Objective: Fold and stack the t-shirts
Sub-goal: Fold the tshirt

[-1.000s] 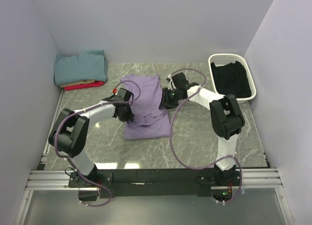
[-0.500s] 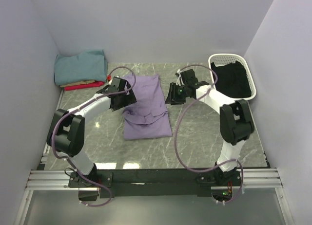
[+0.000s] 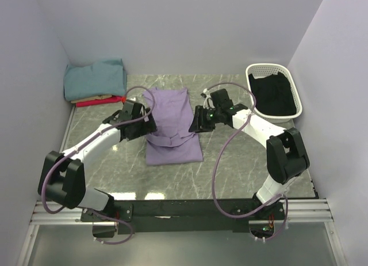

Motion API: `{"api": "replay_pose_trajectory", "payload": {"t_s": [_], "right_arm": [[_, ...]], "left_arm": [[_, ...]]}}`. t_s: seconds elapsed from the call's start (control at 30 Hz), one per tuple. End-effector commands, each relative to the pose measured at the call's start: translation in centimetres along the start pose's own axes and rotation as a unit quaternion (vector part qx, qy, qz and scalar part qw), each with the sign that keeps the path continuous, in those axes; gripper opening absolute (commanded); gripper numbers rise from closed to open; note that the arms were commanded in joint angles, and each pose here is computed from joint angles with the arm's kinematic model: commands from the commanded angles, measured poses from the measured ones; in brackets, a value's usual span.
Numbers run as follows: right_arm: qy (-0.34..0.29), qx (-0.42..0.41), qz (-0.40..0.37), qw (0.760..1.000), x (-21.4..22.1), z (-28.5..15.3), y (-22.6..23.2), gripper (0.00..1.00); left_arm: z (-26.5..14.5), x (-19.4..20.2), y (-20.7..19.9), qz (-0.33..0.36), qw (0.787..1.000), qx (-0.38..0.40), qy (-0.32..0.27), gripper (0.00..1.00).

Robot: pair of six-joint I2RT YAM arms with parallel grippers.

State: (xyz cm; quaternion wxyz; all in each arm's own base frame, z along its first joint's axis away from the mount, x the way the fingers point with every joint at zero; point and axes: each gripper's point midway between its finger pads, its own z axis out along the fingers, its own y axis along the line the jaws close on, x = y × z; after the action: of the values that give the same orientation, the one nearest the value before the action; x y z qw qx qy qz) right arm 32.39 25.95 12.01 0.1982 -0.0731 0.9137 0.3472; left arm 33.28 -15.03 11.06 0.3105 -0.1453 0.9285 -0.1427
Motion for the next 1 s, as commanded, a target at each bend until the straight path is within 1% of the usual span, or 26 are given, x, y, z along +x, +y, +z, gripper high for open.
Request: {"api": "replay_pose_trajectory", "payload": {"t_s": [0.0, 0.07, 0.13, 0.17, 0.37, 0.43, 0.53, 0.6, 0.67, 0.8, 0.83, 0.97], "right_arm": [[0.004, -0.026, -0.023, 0.999, 0.9, 0.0, 2.7, 0.48], [0.008, -0.032, -0.028, 0.999, 1.3, 0.3, 3.3, 0.48], [0.01, -0.032, -0.028, 0.999, 1.4, 0.5, 3.5, 0.48], [0.011, -0.032, -0.03, 0.999, 1.5, 0.6, 3.6, 0.48], [0.014, -0.026, -0.033, 0.999, 1.7, 0.6, 3.3, 0.48], [0.014, -0.024, -0.034, 0.999, 1.7, 0.6, 3.2, 0.48], [0.019, -0.021, -0.033, 0.999, 1.9, 0.8, 3.0, 0.48], [0.02, -0.021, -0.033, 0.999, 2.0, 0.9, 2.9, 0.48], [0.021, -0.019, -0.033, 0.999, 2.0, 0.9, 2.8, 0.48], [0.024, -0.017, -0.032, 0.999, 2.3, 1.2, 2.6, 0.48], [0.023, -0.018, -0.032, 0.999, 2.2, 1.2, 2.5, 0.48], [0.026, -0.018, -0.03, 0.999, 2.5, 1.4, 2.4, 0.48]], "left_arm": [[-0.5, 2.9, 0.6, -0.009, 0.999, 0.017, 0.029, 0.99], [-0.1, 2.7, 0.2, -0.02, 0.999, 0.031, 0.017, 0.99], [0.3, 3.4, 0.1, -0.025, 0.999, 0.039, 0.021, 0.99], [0.6, 3.0, -0.2, -0.027, 0.998, 0.047, 0.01, 0.99], [2.2, 2.5, -1.0, -0.046, 0.997, 0.061, -0.006, 1.0], [2.5, 1.2, -0.9, -0.057, 0.996, 0.054, -0.038, 0.99], [2.8, 0.2, -0.6, -0.071, 0.994, 0.044, -0.069, 0.99], [3.1, 0.2, -0.5, -0.076, 0.993, 0.043, -0.074, 0.99], [3.5, 0.9, 0.1, -0.077, 0.994, 0.03, -0.073, 1.0], [4.1, 1.9, 0.5, -0.082, 0.994, 0.029, -0.071, 0.99], [4.2, 1.6, -0.1, -0.083, 0.992, 0.04, -0.081, 1.0], [4.7, 1.7, -0.3, -0.083, 0.992, 0.036, -0.088, 0.99]]}}
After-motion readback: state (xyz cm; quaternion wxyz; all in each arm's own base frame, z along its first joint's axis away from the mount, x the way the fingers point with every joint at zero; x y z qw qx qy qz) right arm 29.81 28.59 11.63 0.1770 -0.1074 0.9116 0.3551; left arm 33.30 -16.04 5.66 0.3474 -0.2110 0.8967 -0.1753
